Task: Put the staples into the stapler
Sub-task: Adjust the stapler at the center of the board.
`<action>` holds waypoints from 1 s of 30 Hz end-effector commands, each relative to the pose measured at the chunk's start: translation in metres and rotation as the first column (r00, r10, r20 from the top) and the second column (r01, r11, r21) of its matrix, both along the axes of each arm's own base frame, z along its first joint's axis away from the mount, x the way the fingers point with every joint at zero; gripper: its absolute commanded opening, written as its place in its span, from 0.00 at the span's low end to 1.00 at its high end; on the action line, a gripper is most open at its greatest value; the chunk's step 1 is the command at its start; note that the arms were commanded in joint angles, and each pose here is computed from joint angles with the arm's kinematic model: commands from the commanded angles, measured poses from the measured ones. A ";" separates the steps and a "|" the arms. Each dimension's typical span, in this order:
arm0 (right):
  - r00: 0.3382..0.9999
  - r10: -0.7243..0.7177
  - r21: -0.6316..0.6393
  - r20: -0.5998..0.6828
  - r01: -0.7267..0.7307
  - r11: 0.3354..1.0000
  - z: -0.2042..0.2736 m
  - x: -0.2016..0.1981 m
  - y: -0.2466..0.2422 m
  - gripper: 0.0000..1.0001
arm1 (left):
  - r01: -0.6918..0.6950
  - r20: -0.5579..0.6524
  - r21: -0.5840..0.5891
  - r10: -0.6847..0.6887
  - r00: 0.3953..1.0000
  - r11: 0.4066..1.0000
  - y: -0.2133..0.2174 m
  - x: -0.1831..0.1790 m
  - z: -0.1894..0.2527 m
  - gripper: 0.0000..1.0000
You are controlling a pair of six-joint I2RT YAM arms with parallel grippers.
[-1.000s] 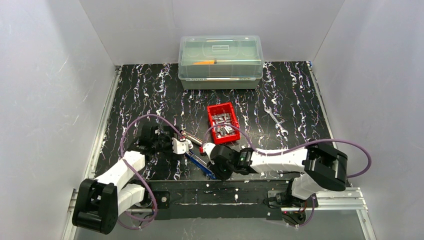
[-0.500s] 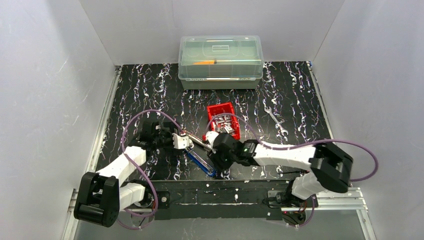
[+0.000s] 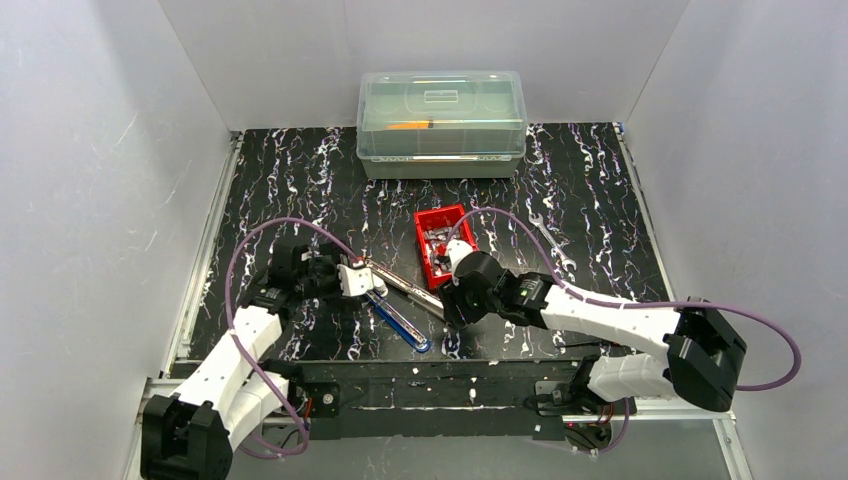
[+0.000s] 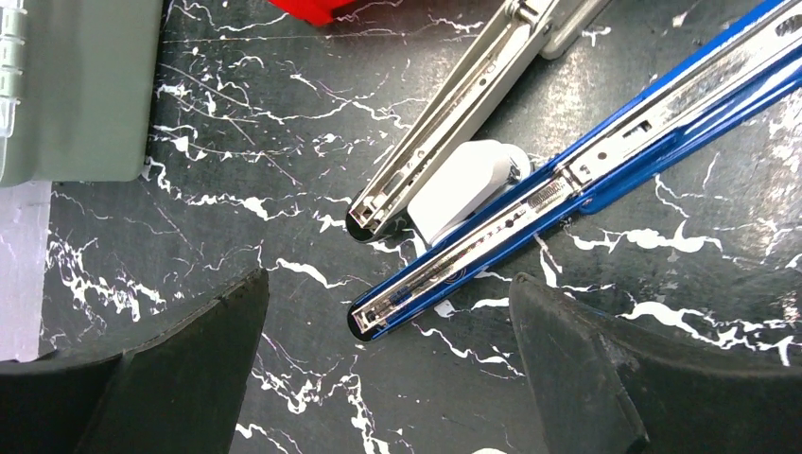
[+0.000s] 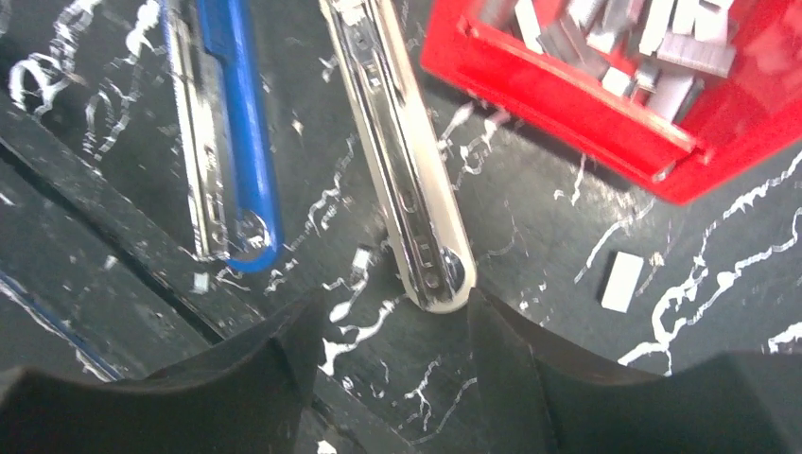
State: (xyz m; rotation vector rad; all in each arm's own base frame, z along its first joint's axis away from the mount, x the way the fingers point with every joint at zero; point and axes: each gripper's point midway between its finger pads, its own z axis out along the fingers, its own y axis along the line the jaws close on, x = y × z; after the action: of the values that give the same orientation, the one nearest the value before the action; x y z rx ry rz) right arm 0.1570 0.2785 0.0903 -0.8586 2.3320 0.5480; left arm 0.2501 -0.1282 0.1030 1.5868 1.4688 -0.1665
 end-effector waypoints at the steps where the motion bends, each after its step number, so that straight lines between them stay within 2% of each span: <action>1: 0.998 -0.059 -0.050 0.005 0.059 0.997 -0.014 0.006 -0.012 0.69 | -0.037 -0.073 -0.068 0.032 0.997 0.997 -0.005 -0.009 0.020 0.98; 3: 0.999 -0.052 -0.068 0.001 0.052 0.996 -0.020 0.007 -0.012 0.72 | -0.035 -0.073 -0.093 0.028 0.997 0.995 -0.007 -0.011 0.026 0.98; 7: 0.999 -0.054 -0.110 0.006 0.054 0.992 -0.030 0.012 -0.013 0.69 | -0.033 -0.077 -0.115 0.024 0.997 0.993 -0.010 -0.013 0.031 0.98; 16: 1.000 -0.005 -0.074 -0.024 0.003 0.997 -0.034 0.012 0.006 0.49 | -0.027 -0.056 -0.120 0.021 0.998 0.992 -0.011 -0.012 0.035 0.98; 20: 0.998 0.027 -0.028 -0.060 -0.029 0.999 -0.031 0.008 0.023 0.45 | -0.026 -0.045 -0.127 0.020 0.999 0.992 -0.012 -0.010 0.037 0.98; 25: 0.995 0.054 0.012 -0.081 -0.053 0.999 -0.025 0.005 0.035 0.45 | -0.022 -0.031 -0.133 0.018 0.999 0.991 -0.013 -0.007 0.039 0.98; 30: 0.996 0.051 0.062 -0.079 -0.046 0.997 -0.011 0.006 0.044 0.52 | -0.023 -0.026 -0.140 0.019 0.999 0.990 -0.014 -0.004 0.041 0.98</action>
State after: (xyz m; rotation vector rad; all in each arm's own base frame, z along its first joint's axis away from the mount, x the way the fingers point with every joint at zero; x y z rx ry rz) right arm 0.1553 0.2951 0.0476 -0.9281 2.4443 0.5540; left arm 0.2430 -0.1356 0.1288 1.4746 1.5077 -0.2552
